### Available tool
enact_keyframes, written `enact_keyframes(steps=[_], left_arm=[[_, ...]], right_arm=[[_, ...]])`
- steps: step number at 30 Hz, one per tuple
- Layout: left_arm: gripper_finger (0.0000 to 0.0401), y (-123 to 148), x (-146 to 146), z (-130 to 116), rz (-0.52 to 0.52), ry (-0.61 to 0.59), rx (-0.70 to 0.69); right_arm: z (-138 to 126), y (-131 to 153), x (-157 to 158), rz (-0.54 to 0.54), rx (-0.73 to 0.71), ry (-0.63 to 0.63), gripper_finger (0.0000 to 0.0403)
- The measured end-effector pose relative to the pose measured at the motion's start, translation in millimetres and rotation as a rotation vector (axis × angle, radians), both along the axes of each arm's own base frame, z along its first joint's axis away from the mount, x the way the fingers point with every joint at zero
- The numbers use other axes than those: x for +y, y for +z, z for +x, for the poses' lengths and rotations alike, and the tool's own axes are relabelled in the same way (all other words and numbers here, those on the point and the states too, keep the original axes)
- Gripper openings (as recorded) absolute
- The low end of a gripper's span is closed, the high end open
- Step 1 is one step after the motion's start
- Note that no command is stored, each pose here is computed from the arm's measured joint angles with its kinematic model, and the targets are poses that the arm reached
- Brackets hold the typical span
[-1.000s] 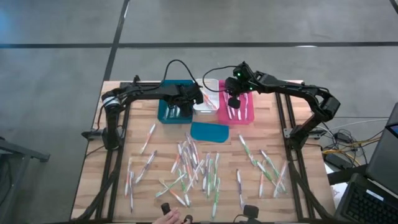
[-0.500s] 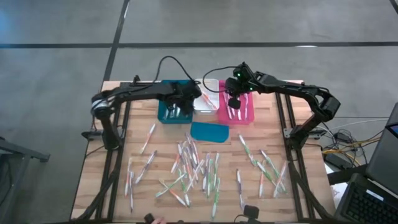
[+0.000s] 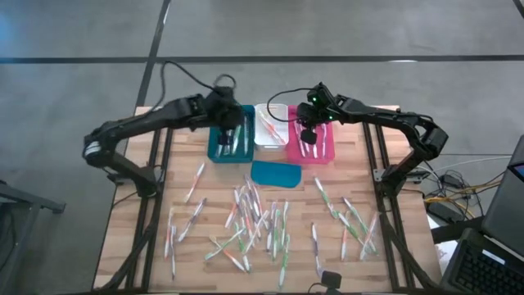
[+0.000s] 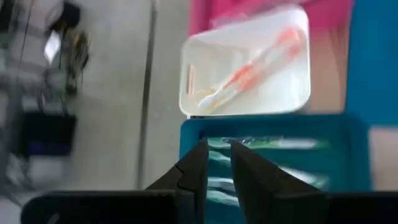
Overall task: Pick & Place Toothbrushes
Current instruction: Put the purple toothbrush into the pink bin
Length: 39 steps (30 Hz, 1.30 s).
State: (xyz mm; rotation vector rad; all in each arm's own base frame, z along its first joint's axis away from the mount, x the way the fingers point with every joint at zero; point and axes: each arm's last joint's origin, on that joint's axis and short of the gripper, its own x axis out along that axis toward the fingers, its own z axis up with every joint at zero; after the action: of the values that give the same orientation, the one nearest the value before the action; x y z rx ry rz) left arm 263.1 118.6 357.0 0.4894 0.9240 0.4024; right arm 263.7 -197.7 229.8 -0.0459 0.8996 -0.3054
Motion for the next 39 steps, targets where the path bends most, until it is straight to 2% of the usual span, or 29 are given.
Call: enact_keyframes(steps=[3,8,13,22,32,34,39], left_arm=[[0.0073,16,-7,-15,-0.084,0.111,-0.15],[0.0073,40,-20,-46,-0.186,0.217,-0.356],[0.0069,42,-31,-72,-0.239,0.269,-0.473],[0.0069,7,-45,-105,-0.268,0.294,-0.601],[0.0069,-54,-47,-111,-0.262,0.267,-0.77],[0.0069,-66,-48,-111,-0.292,0.251,-0.752],[0.0068,-80,-59,-114,-0.471,0.108,-0.622]], right_arm=[[0,0,0,0.004,-0.002,-0.005,0.0008],[1,0,2,0.02,-0.01,-0.01,0.0008],[5,0,7,0.024,-0.008,0.012,0.0008],[15,0,23,0.037,-0.011,0.054,0.0008],[26,3,50,0.06,-0.008,0.114,0.0008],[25,4,56,0.073,0.005,0.119,0.0008],[23,7,65,0.104,0.028,0.114,0.0008]])
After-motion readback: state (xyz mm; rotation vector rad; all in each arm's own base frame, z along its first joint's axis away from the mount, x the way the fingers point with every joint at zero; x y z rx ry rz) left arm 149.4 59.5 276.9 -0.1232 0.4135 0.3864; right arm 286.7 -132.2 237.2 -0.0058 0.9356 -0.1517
